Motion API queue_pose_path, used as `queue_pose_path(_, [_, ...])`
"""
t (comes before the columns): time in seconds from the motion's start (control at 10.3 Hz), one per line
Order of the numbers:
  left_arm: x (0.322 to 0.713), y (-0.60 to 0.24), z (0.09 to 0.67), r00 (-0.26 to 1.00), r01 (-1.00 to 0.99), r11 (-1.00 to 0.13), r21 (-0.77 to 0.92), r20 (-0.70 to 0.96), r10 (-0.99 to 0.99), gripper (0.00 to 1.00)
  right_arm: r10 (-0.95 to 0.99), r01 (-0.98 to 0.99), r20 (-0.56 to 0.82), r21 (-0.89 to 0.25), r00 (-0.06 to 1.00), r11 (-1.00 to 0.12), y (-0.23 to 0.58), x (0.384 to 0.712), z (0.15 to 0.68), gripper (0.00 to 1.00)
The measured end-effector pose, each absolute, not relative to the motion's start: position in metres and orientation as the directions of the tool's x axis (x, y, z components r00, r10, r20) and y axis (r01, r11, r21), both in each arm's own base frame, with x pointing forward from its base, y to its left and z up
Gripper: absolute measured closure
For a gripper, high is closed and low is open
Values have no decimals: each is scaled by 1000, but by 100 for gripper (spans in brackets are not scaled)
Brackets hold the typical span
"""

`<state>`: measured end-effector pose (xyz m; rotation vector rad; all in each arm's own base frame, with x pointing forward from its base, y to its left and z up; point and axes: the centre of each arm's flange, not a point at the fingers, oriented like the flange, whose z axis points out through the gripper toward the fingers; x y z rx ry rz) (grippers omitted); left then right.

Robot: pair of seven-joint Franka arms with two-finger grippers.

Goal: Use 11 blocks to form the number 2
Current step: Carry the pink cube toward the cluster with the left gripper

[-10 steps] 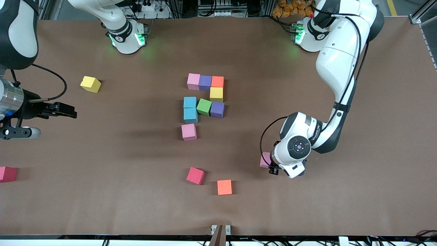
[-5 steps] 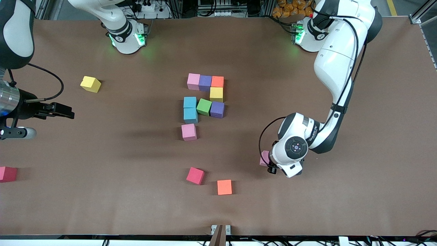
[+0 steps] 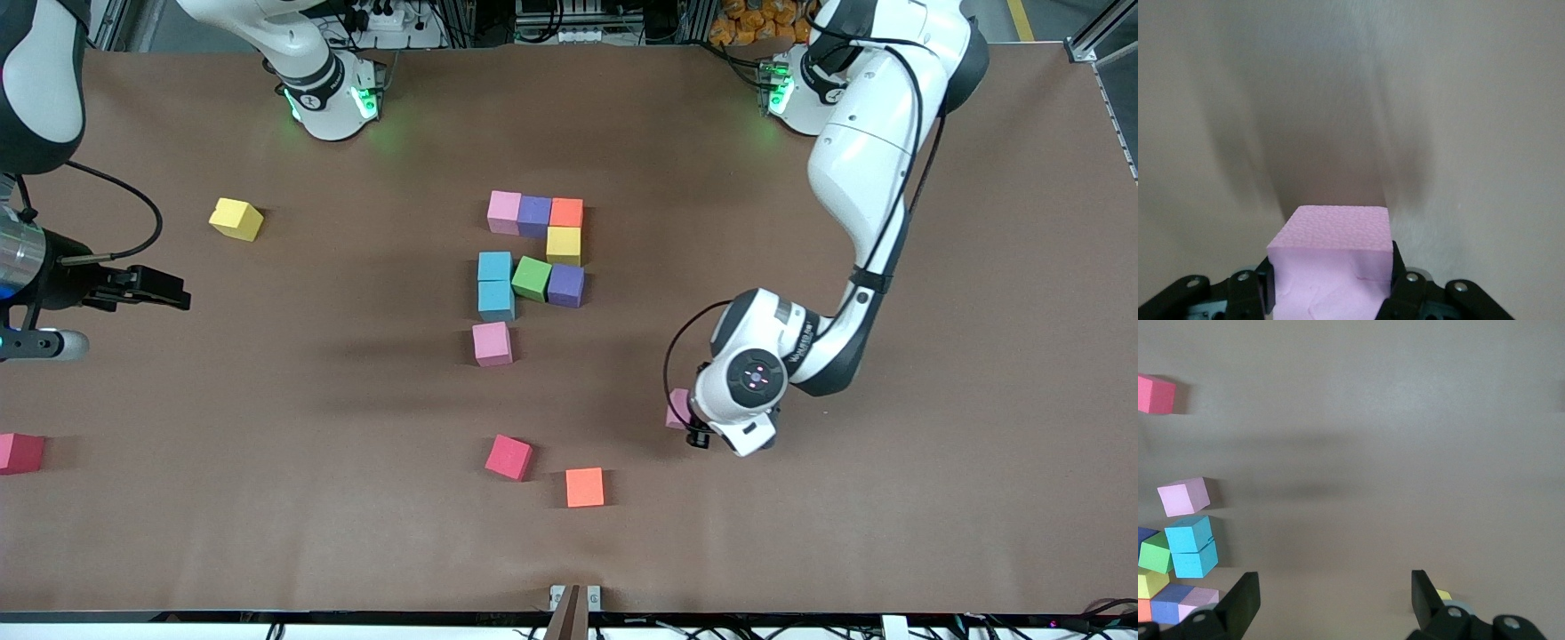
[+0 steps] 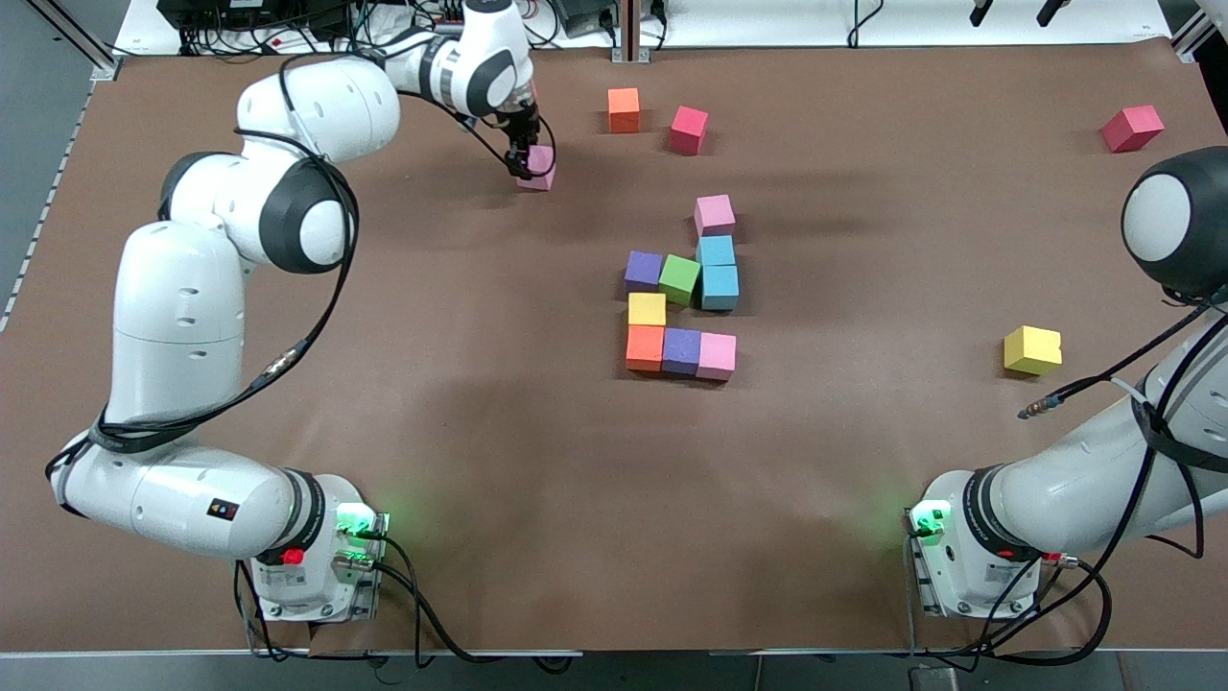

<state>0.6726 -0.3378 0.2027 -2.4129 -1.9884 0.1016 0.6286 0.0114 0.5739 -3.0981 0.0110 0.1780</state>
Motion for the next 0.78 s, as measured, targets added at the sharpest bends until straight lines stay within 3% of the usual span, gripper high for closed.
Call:
queue_pose_path(0.39, [648,-392,213,155,987,-157,-34,-42,987,41,-7,-11,-113,-38,994,-999,10,629,575,0])
queue_pose_path(0.78, [594,-474,217,139,990,-139,-24,-32,990,41,-11,-15,-112,-38,994,-999,8,629,575,0])
